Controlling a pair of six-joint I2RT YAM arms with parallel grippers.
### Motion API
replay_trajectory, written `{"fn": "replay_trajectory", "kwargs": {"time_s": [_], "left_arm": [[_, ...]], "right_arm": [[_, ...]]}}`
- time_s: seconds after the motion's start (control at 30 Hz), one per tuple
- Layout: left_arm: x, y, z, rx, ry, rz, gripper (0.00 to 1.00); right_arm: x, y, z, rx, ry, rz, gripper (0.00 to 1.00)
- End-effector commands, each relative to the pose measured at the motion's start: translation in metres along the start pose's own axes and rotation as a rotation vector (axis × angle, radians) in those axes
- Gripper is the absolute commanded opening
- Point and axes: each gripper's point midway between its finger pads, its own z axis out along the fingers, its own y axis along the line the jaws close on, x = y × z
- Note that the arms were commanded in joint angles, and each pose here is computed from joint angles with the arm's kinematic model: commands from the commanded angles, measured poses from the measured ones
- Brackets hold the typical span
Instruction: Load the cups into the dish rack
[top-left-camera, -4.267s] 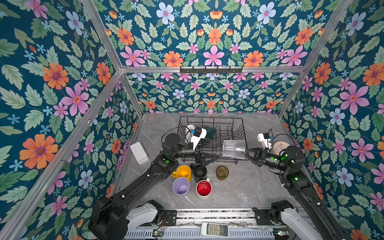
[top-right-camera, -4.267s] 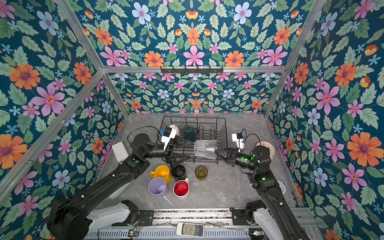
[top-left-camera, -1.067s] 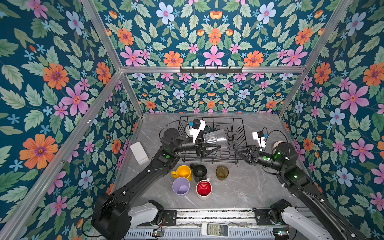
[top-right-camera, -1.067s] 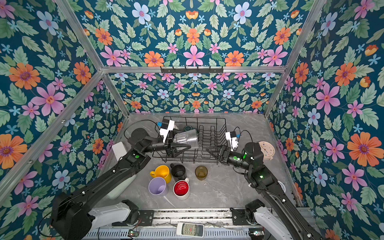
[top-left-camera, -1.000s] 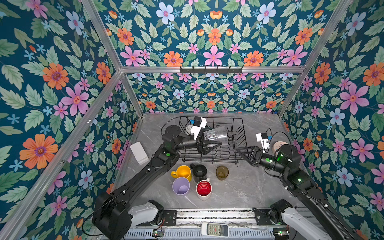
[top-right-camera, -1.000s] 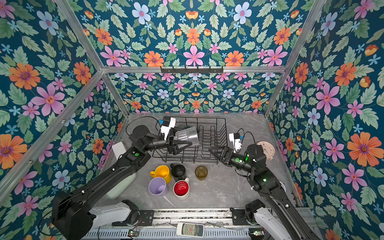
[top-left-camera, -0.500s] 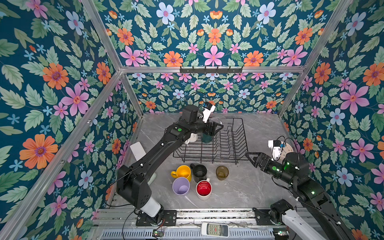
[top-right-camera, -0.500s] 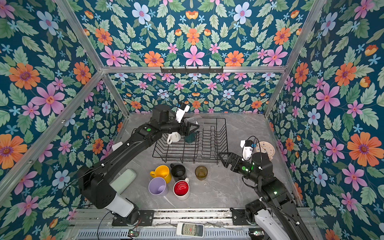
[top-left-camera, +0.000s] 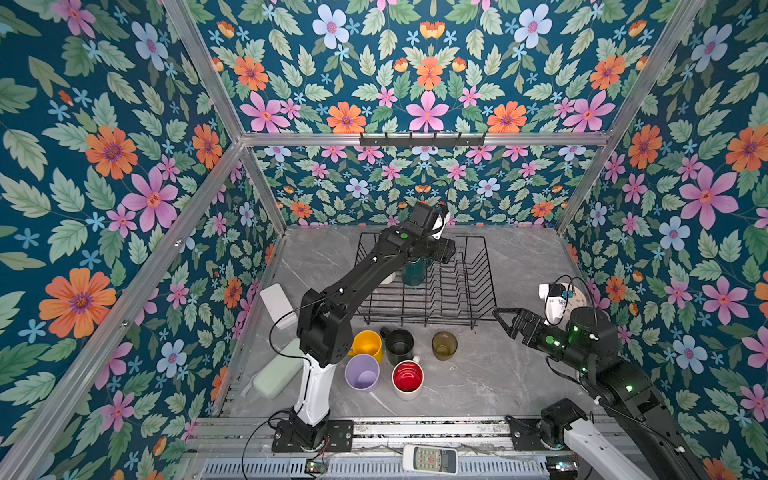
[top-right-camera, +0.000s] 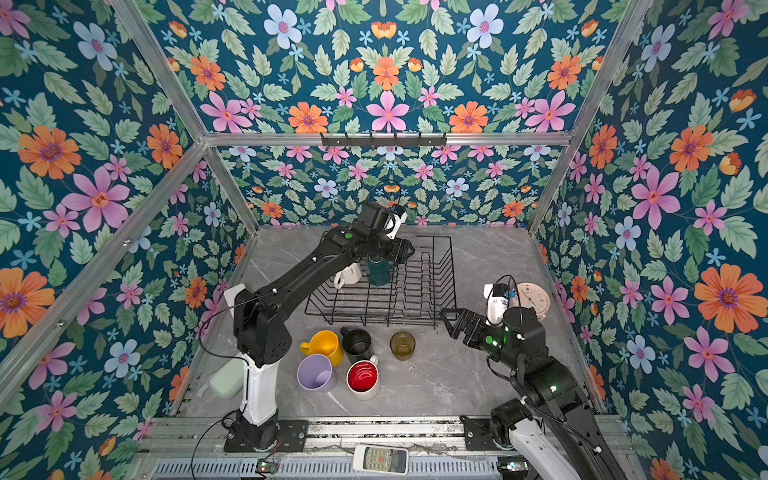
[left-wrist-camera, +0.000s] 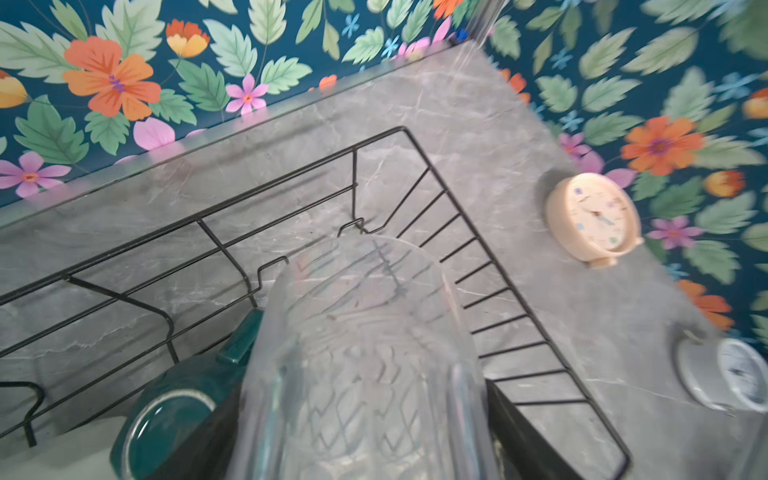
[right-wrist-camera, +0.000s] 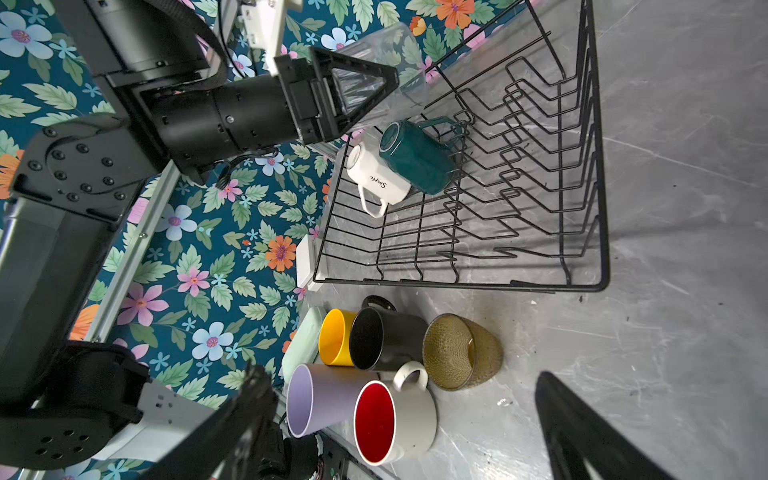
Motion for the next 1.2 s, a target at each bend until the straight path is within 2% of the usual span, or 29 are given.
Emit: {"fn": "replay_trajectory", "kwargs": {"time_s": [0.0,0.17,0.67,1.17], "left_arm": [[0.007,0.015,0.008,-0.104,0.048,0.009,0.00],[0.019,0.024,0.026,-0.171,0.109,0.014,0.00],[0.046,0.035,0.059,-0.268,0.186,0.057,0.00],[0.059,0.038,0.085,-0.274,0.196,0.056,0.01]], "right_arm": [[0.001,-0.003,-0.001,0.014,-0.002,-0.026,0.96],[0.004,-0.005,0.002,0.011,0.011,-0.024,0.97],[0.013,-0.007,0.010,-0.015,0.044,0.002,0.96],[0.016,-0.010,0.012,-0.016,0.052,0.010,0.96]]}}
